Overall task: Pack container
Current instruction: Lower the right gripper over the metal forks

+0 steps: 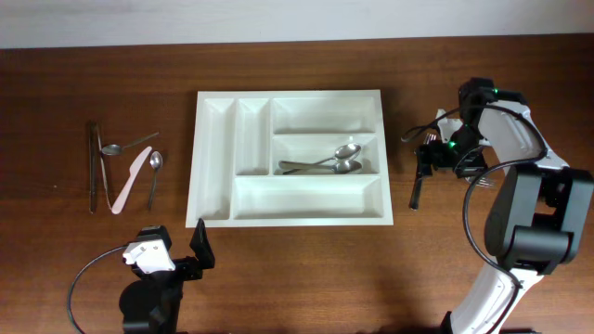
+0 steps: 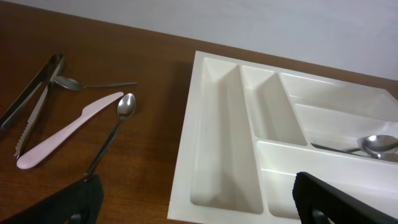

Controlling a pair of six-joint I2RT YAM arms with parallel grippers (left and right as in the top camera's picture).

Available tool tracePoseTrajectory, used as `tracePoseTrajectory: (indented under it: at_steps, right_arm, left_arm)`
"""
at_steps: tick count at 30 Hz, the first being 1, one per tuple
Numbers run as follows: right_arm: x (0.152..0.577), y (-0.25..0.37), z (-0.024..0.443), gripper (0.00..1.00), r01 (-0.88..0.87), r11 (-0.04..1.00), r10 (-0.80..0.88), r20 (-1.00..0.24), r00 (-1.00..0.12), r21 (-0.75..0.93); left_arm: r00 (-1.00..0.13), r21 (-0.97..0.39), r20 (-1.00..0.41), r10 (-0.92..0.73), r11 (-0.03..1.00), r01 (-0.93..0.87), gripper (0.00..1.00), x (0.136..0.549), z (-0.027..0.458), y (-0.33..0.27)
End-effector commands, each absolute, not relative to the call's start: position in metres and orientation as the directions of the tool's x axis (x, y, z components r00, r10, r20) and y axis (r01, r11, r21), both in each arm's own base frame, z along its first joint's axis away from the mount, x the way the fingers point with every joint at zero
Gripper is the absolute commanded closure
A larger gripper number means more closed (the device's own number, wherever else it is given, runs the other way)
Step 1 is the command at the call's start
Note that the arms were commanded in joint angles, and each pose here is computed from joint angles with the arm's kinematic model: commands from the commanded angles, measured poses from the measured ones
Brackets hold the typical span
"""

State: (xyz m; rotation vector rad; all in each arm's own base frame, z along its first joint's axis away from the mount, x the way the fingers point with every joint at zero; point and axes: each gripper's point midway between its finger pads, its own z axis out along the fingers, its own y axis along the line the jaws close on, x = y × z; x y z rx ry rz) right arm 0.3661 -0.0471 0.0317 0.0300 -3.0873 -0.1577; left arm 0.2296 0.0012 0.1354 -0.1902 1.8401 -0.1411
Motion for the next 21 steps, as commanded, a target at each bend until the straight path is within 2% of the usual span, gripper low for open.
tracePoseTrajectory:
  at_steps: [1, 3, 6, 12, 16, 21]
  right_arm:
    - [0.375, -0.068, 0.029, 0.06, 0.026, 0.999, 0.026, 0.007, -1.000, 0.047]
    - [0.389, -0.078, 0.029, 0.05, 0.001, 1.000, 0.001, -0.054, -0.999, 0.010]
    - [0.405, -0.080, 0.031, 0.05, -0.134, 0.991, -0.136, -0.113, -0.984, -0.018]
    - [0.430, -0.088, 0.035, 0.02, -0.268, 0.959, -0.282, -0.199, -0.939, -0.094]
    - [0.434, -0.088, 0.036, 0.01, -0.330, 0.937, -0.348, -0.207, -0.915, -0.117]
    - [0.422, -0.094, 0.026, 0.01, -0.443, 0.888, -0.459, -0.158, -0.874, -0.124]
  left_arm:
    - [-0.266, -0.180, -0.945, -0.189, 0.982, -0.056, 0.01, 0.230, 0.135, 0.002]
    - [-0.266, -0.180, -0.945, -0.189, 0.982, -0.056, 0.01, 0.230, 0.135, 0.002]
    - [-0.266, -0.180, -0.945, -0.188, 0.982, -0.056, 0.01, 0.229, 0.135, 0.002]
    - [-0.266, -0.180, -0.945, -0.188, 0.982, -0.056, 0.01, 0.230, 0.135, 0.002]
    - [-0.266, -0.180, -0.945, -0.189, 0.982, -0.056, 0.01, 0.230, 0.135, 0.002]
    - [-0.266, -0.180, -0.945, -0.188, 0.982, -0.056, 0.01, 0.230, 0.135, 0.002]
